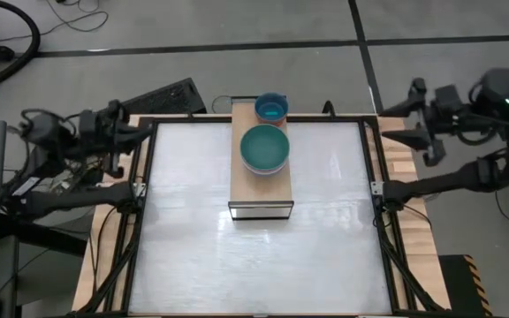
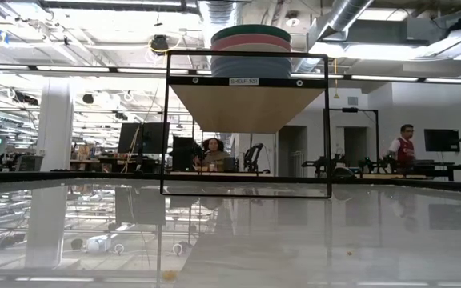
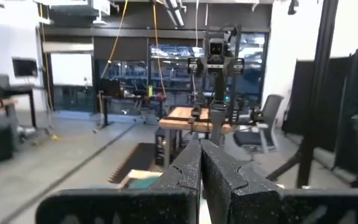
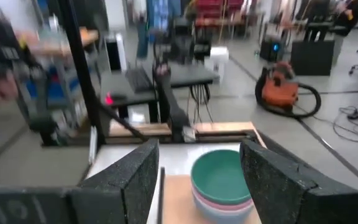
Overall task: Place and stack bowls onto a shelf
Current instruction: Return to Home Position
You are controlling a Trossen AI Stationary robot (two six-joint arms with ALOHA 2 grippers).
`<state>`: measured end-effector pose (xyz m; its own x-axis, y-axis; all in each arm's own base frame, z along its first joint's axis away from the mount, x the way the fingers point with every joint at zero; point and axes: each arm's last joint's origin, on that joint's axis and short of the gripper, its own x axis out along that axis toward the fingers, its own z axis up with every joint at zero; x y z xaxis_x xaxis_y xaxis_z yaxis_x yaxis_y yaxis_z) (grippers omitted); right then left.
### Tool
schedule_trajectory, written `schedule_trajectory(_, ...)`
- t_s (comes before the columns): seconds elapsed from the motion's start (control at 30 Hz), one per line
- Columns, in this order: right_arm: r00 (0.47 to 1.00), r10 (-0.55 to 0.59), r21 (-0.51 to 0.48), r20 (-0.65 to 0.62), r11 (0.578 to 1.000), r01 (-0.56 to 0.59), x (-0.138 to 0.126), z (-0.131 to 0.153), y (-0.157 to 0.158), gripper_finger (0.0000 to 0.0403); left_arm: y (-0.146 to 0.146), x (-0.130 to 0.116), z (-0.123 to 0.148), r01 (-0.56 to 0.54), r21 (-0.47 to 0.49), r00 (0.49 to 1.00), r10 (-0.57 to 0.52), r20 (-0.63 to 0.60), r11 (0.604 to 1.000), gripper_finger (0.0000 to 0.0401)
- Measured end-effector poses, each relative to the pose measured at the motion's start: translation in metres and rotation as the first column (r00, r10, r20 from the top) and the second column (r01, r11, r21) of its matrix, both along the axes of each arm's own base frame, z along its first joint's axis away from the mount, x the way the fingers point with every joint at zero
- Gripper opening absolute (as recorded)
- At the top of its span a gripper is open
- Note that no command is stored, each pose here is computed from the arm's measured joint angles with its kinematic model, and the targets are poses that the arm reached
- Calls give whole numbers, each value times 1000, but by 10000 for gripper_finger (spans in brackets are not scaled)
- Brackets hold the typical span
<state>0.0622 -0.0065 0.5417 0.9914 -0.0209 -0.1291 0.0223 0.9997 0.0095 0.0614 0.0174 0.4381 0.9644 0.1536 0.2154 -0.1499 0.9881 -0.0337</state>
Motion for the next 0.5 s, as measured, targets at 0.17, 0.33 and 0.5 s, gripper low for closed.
schedule_trajectory(0.17, 986, -9, 55, 164, 998, 0, -22, -42, 4, 249, -6, -16, -48, 18, -95, 999, -14, 44, 995, 0)
schedule_trajectory(0.33, 956, -66, 130, 285, 991, 29, -30, -101, 4, 249, -9, -31, -95, -20, -185, 993, 40, 109, 983, 0)
schedule_trajectory(0.5, 922, -74, 215, 381, 977, -11, -32, -158, 4, 249, -10, -32, -130, -1, -221, 988, 34, 147, 975, 0)
